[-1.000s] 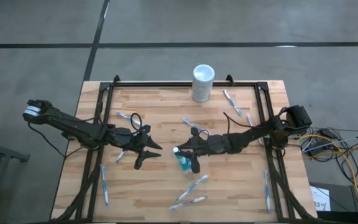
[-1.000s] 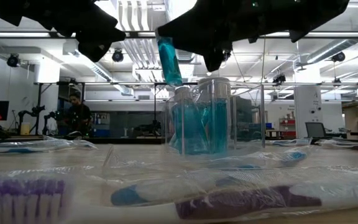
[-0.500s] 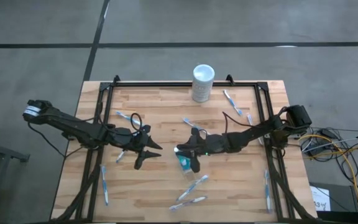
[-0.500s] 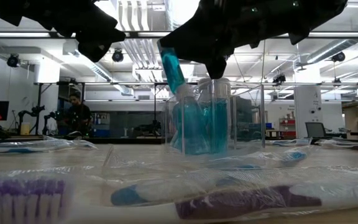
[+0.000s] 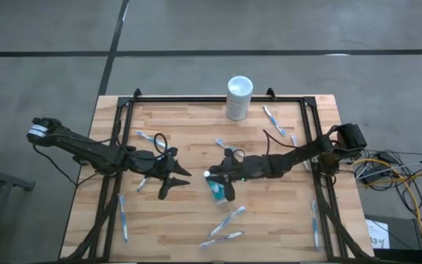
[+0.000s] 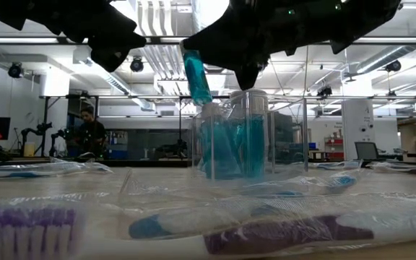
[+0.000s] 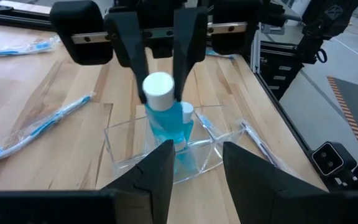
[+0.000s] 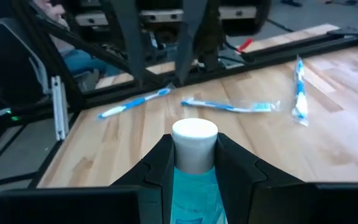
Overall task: Pick & Place toothbrushing station
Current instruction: Put the blue mouthwash bottle into the transparent organizer
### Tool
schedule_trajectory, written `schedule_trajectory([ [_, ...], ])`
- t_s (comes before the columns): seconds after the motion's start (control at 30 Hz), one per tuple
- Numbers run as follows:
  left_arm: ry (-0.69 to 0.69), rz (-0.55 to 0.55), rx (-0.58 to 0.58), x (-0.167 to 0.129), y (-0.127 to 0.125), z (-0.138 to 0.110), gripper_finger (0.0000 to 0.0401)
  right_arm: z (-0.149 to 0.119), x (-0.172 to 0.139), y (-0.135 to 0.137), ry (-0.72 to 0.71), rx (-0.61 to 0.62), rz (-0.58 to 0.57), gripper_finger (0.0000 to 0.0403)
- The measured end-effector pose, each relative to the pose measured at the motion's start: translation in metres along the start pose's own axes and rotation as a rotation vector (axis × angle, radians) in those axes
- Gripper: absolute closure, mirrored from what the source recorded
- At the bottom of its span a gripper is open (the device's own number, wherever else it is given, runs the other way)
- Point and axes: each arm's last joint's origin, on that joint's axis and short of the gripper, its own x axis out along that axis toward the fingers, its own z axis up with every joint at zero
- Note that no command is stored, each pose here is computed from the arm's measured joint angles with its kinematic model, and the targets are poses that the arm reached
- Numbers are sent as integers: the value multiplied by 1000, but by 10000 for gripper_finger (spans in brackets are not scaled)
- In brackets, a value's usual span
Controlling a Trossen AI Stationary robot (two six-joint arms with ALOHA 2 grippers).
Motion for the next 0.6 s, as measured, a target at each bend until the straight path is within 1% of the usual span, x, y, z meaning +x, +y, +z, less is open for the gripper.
schedule_trajectory([
  [0.47,1,0,0,0,0,0,259,-9,3,-5,63,9,-33,321],
  [0.6,3,0,0,0,0,0,259,-22,8,-8,124,16,-32,321],
])
